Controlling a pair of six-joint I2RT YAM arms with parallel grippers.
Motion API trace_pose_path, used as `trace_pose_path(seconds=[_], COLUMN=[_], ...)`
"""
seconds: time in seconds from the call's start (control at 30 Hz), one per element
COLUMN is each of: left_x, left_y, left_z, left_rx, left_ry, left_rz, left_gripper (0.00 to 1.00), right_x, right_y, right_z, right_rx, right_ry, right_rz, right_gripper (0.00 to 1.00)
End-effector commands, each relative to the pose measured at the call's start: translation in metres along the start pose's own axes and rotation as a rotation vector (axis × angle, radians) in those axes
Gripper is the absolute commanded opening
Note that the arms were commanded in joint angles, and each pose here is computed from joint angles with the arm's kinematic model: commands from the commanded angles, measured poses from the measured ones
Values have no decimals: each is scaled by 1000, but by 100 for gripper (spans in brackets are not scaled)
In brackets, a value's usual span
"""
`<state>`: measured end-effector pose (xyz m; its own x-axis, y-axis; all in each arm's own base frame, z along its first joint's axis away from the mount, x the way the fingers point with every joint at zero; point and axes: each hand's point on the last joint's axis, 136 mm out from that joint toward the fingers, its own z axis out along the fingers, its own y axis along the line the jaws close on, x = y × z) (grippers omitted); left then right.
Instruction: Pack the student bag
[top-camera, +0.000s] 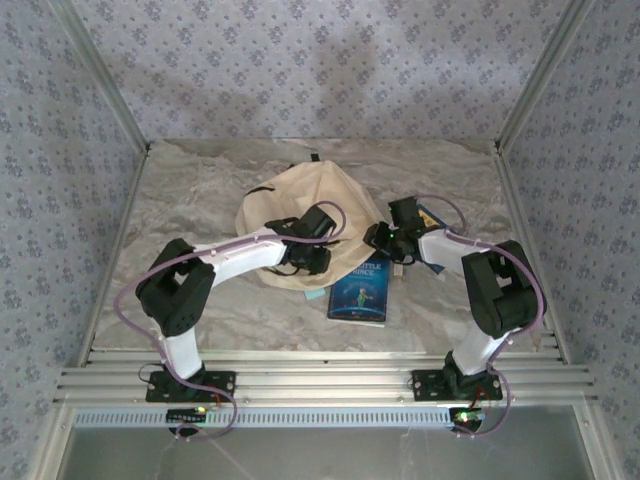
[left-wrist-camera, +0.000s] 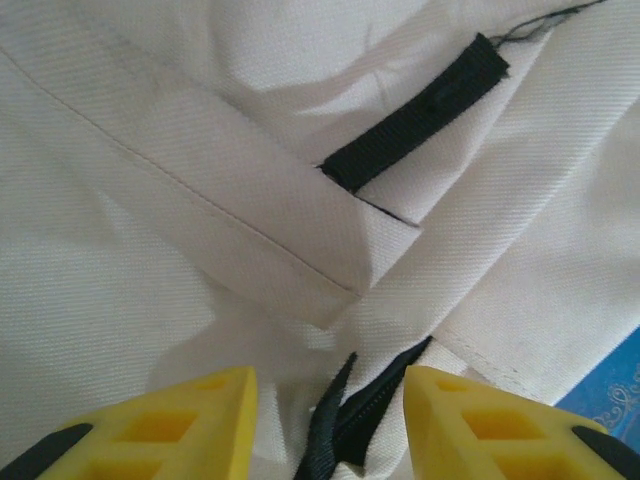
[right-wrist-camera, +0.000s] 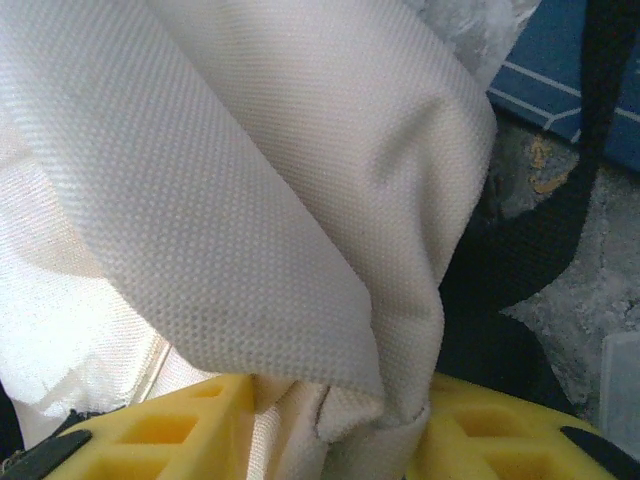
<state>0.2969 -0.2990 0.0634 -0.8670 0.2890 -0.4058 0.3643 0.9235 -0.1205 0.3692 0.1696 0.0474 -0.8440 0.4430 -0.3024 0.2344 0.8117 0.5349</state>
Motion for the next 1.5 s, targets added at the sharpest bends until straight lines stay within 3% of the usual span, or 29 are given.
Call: trace_pose_path(seconds=[0.0,0.23,0.33,0.47,0.63,0.8,0.87,0.93,1.03,1.23,1.47], left_x=[18,14,9,3,-7,-17,-21,-23,-22,-5,13], left_y=[-3,7,6,7,12,19,21,24,29,55,116], left_z=[10,24,24,16,0,9,12,12,5,-26,-43], left_rx=[7,-64,-69,-79,-87,-81,-85,-85,-88,-151,-294], left_ry=[63,51,44,19,-37,-76,-84,-96,-95,-87,-98], left_rz=[15,56,68,64,38,-30,-47,-63,-71,-84,-168], left_gripper=[43,33,21,11,14,16,12,0,0,0,0], right_x=[1,0,1,0,-3,-2,-1,0,-6,-51,-99], right_y=[-5,-1,-1,-2,-1,4,6,6,3,-7,-21], right_z=[3,4,4,5,7,11,11,10,8,3,1], right_rx=[13,11,11,18,17,5,6,12,27,55,59], right_ry=[1,4,9,3,0,17,21,18,-4,-80,-127], right_rz=[11,-4,-8,-10,-10,-23,-31,-41,-43,-30,-6], right_gripper=[39,27,22,13,7,0,0,0,0,0,0])
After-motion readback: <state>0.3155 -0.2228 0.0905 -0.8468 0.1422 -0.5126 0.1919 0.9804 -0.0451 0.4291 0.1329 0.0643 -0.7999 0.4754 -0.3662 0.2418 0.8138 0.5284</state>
